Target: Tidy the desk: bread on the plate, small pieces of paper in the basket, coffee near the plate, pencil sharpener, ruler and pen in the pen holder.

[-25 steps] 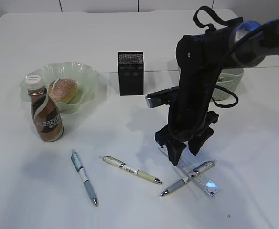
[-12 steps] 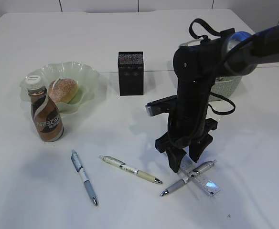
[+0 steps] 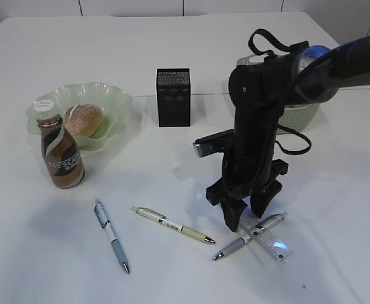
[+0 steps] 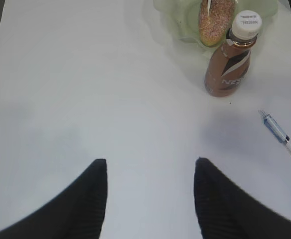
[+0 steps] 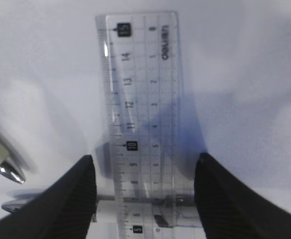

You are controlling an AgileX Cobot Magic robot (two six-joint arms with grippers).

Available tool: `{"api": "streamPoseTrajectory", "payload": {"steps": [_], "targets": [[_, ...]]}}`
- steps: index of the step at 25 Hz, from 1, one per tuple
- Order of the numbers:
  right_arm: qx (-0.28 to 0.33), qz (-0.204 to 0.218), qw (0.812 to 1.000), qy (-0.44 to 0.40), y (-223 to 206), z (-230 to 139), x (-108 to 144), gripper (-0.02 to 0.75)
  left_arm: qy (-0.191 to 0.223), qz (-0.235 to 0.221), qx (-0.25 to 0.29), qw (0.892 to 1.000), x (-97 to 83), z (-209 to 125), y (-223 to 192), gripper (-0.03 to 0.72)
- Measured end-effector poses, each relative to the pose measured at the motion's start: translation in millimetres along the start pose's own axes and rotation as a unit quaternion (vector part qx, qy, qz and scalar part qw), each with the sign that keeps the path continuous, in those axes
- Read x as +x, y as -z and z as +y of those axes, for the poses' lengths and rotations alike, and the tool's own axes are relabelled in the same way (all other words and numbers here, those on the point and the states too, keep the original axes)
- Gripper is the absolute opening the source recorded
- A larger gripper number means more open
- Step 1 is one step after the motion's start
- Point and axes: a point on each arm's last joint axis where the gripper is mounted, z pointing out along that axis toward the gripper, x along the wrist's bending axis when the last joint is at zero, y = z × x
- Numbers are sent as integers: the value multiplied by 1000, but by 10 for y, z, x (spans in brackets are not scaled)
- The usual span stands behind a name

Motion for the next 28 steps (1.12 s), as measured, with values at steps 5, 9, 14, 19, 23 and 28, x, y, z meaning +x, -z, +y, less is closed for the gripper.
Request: {"api": "streamPoseTrajectory", "payload": {"steps": [5, 9, 14, 19, 23, 28], "targets": [[0, 0, 1000, 0, -4, 4, -1, 493, 0, 0, 0, 1000, 0, 0, 0, 393], [0, 0, 1000, 0, -4, 4, -1, 491, 0, 1, 0, 1000, 1, 0, 0, 393], [0, -7, 1000, 2, -12, 7, -15, 406, -1, 2, 0, 1000, 3, 1, 0, 390], [-3, -8, 1000, 2, -12, 12, -17, 302, -2, 3, -1, 1000, 5, 1, 0, 389], [-2, -8, 1000, 2, -12, 10, -17, 300, -2, 3, -1, 1000, 5, 1, 0, 388], [12, -6, 1000, 3, 0, 7, -14, 299, -2, 3, -1, 1000, 5, 1, 0, 385]]}}
